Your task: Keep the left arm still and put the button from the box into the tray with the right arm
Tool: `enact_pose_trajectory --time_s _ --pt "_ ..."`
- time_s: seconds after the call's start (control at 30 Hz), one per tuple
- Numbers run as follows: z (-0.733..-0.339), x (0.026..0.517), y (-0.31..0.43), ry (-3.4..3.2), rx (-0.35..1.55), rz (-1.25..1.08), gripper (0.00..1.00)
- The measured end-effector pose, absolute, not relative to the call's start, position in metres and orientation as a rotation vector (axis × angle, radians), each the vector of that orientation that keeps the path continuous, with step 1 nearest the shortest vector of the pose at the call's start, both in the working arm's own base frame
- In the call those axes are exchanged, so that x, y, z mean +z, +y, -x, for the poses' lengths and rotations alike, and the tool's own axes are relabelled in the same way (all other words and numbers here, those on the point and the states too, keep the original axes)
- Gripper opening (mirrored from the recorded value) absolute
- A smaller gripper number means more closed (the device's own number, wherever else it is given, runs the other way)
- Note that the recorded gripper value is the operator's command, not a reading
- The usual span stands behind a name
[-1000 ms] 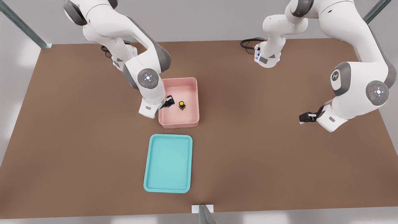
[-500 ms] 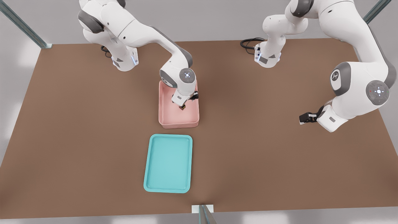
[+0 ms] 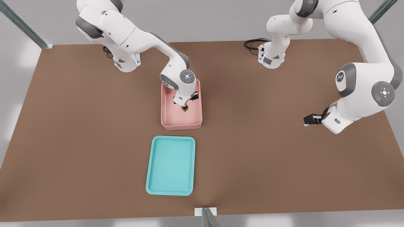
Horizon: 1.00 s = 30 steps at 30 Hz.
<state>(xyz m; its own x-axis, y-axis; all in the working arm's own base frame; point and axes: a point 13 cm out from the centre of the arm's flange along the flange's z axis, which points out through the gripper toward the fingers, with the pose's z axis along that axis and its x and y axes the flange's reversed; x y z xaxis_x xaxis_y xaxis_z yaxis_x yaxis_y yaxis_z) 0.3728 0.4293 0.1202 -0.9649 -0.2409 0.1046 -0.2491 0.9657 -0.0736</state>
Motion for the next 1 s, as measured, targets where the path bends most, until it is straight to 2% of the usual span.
enact_pose_trajectory --time_s 0.3,0.57,0.8,0.87,1.0 --pt "-0.364 0.091 0.431 -3.03 0.064 -0.408 1.0" --pt "-0.371 0.086 0.419 -3.043 0.005 -0.386 0.98" --pt "-0.372 0.074 0.417 -3.039 -0.011 -0.397 0.85" --pt "-0.373 0.073 0.416 -3.042 -0.012 -0.4 0.76" --pt "-0.374 0.072 0.414 -3.044 -0.011 -0.402 0.65"
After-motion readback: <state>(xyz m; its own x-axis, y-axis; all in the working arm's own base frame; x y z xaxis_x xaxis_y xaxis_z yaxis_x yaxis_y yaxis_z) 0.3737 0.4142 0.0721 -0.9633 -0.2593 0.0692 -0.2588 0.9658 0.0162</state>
